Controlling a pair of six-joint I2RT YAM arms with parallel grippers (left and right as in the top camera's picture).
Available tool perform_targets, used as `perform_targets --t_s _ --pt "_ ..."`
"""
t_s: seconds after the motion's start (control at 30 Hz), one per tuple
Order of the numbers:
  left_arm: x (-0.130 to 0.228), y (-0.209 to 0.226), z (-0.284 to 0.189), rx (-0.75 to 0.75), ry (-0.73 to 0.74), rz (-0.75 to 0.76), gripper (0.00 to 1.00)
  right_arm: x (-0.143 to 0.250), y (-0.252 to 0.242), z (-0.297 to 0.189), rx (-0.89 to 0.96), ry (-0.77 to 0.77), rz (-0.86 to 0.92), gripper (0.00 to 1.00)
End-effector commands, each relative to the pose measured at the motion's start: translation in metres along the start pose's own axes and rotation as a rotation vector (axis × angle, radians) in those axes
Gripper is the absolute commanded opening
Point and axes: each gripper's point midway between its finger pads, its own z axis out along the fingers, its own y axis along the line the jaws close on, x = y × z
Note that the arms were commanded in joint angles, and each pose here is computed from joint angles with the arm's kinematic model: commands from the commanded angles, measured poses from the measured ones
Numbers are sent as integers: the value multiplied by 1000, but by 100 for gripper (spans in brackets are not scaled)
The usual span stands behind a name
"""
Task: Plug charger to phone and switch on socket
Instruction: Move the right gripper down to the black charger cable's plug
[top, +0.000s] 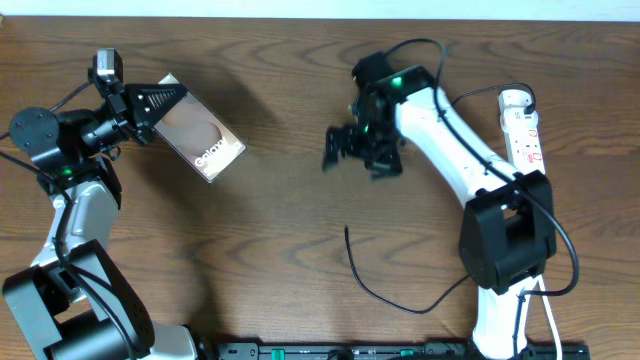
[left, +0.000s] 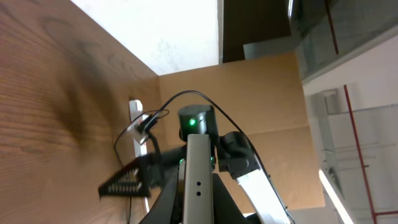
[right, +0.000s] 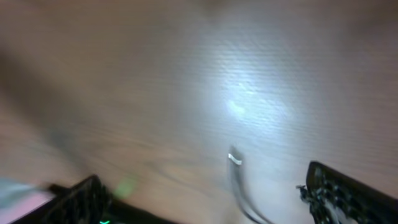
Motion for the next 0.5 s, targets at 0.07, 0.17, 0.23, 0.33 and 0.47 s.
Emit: perform_targets --t_s 0.07,0.17,0.23,0.33,0.47 --pt "-1 -8 -3 -1 8 155 7 21 -18 3 308 -32 -173 99" --pt "-5 -7 -11 -8 -13 171 7 32 -16 8 365 -26 -184 99" --pt "-9 -6 -19 -15 -38 171 7 39 -14 13 378 -18 -181 99" --pt "-16 -5 -34 -27 -80 171 7 42 -15 24 382 -14 -173 99" --pt "-25 -4 -54 -42 -133 167 7 50 -23 42 367 19 -139 99"
